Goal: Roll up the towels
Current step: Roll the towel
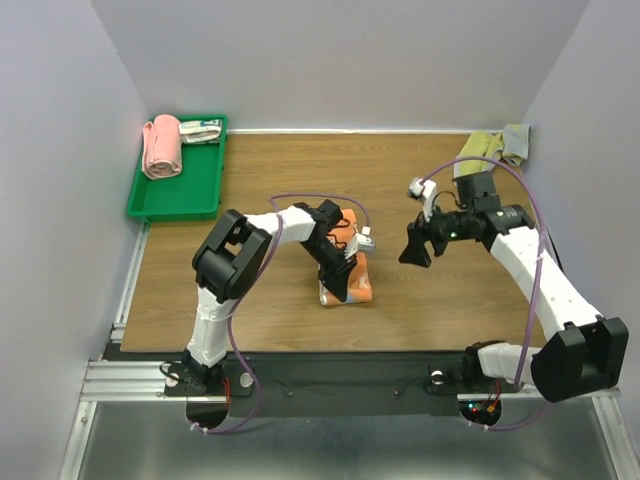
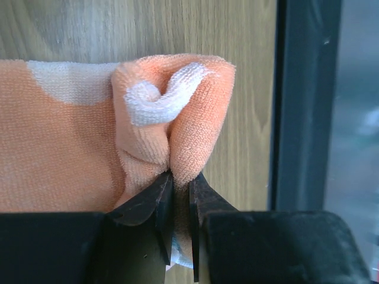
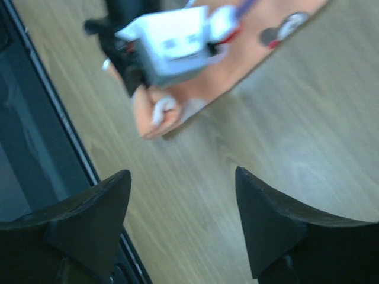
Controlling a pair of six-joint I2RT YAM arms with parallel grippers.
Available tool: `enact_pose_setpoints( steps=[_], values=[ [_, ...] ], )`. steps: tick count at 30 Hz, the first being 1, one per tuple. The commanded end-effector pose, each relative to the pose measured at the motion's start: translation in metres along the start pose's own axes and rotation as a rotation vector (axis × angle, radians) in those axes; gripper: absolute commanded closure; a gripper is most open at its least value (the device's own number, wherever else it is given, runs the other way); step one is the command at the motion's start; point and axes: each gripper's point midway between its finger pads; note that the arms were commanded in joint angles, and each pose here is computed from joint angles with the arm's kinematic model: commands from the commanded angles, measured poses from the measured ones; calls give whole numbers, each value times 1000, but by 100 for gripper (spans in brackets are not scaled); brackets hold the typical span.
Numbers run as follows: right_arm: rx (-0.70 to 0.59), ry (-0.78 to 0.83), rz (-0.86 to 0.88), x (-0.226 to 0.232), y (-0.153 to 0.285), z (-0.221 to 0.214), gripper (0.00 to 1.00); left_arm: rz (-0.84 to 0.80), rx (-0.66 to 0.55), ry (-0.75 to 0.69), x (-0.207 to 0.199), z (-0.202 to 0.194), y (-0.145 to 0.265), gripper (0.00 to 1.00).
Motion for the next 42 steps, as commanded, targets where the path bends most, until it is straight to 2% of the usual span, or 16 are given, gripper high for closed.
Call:
enact_pose_setpoints(
  steps=[1,5,6,11,18,19,26,29,32,35,36,38,39,40,41,42],
  values=[
    [113,113,61,32,-10,-30,26,-18,179,159,20,-56,-19,91],
    [138,238,24,45,-36,-31,30,-13,192,186,33,-65,-22,91],
    [131,307,-15,46,-47,-24,30,-12,193,187,35,-66,-22,91],
    [148,450,-72,50,-94,-29,27,-4,226,193,41,-75,-23,91],
    [179,622,34,90,-136,-40,26,-9,249,178,44,-80,-24,89],
    [210,642,35,89,-142,-52,25,-8,249,173,44,-79,-23,89],
    [250,735,-5,76,-172,-85,27,3,257,161,49,-80,-18,89],
    [261,742,-22,69,-178,-95,33,10,259,157,51,-81,-16,88],
    [277,732,-35,64,-181,-107,34,5,259,146,51,-80,-15,88],
    [282,726,-45,61,-183,-113,51,8,259,137,52,-79,-13,88],
    [286,718,-40,62,-183,-115,64,9,258,136,52,-78,-13,86],
    [291,690,-11,67,-185,-120,83,23,240,123,53,-72,-7,84],
    [299,664,23,73,-184,-124,99,34,224,120,54,-68,-5,78],
    [304,646,48,78,-183,-125,99,52,203,98,52,-59,2,75],
    [344,607,80,83,-179,-135,99,73,183,101,52,-56,6,67],
    [331,588,105,89,-181,-132,99,92,163,76,52,-48,11,67]
  ],
)
Point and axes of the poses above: each gripper's point midway between its finger pads, its own y axis back along the fingers, its own x axis along the line the jaws close on, z = x × y
